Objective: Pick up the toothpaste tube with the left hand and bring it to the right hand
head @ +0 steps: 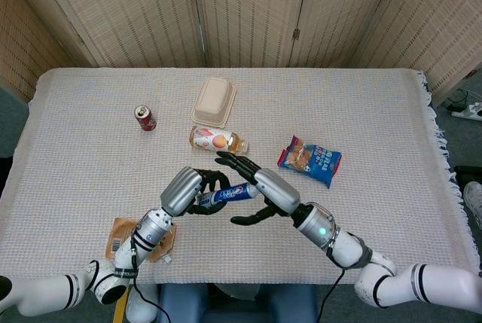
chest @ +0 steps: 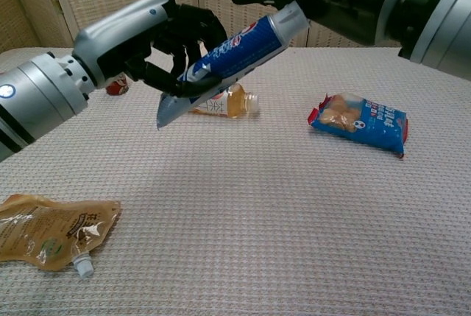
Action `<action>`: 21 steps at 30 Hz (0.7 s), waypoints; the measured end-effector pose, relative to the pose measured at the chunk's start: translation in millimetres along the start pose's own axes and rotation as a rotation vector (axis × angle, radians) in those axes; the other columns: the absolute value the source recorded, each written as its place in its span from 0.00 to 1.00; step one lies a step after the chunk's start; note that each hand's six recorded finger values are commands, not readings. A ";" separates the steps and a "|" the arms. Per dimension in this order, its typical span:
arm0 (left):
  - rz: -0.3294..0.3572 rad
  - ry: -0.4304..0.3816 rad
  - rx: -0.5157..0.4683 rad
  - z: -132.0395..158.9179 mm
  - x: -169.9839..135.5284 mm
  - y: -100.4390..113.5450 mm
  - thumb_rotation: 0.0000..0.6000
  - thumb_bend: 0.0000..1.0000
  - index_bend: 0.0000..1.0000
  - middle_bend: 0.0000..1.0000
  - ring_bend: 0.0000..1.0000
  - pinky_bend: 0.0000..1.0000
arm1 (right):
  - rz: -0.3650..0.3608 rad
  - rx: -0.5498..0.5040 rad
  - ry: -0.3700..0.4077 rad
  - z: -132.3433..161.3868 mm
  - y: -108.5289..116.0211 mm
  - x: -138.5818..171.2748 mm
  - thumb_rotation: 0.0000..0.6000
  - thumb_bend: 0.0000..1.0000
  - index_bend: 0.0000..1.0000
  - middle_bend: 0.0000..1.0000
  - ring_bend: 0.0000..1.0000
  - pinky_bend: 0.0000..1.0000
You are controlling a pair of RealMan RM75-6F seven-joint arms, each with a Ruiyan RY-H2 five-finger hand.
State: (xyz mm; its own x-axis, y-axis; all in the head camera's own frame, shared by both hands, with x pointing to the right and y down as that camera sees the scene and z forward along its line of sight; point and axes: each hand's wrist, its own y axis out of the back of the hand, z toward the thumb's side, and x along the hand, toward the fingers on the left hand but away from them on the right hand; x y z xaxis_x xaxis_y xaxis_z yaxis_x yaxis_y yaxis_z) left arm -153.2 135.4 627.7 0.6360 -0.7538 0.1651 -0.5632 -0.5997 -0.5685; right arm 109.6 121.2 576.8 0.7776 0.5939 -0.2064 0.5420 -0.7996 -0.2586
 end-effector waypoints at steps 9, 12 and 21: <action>0.009 -0.002 -0.016 1.0 0.8 1.5 1.00 0.86 0.77 0.79 0.72 0.71 | 0.000 -0.027 0.019 2.6 -4.9 -4.3 0.37 0.08 0.00 0.00 0.00 0.00; 0.018 -0.005 -0.027 2.1 1.4 3.2 1.00 0.86 0.77 0.79 0.72 0.71 | -0.003 -0.044 0.031 4.7 -6.2 -5.8 0.37 0.08 0.00 0.00 0.00 0.00; 0.048 -0.024 -0.045 2.8 1.2 8.0 1.00 0.86 0.77 0.79 0.72 0.71 | -0.009 -0.106 0.045 6.0 -6.0 -6.0 0.37 0.08 0.00 0.00 0.00 0.00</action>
State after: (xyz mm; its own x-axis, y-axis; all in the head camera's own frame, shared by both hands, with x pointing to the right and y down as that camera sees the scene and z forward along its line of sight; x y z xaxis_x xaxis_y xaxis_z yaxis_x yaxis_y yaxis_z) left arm -155.4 130.5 621.1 0.6199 -0.7757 0.1184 -0.6165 -0.5748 -0.5381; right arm 99.7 123.0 573.9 0.7849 0.5984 -0.1609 0.5779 -0.8006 -0.1584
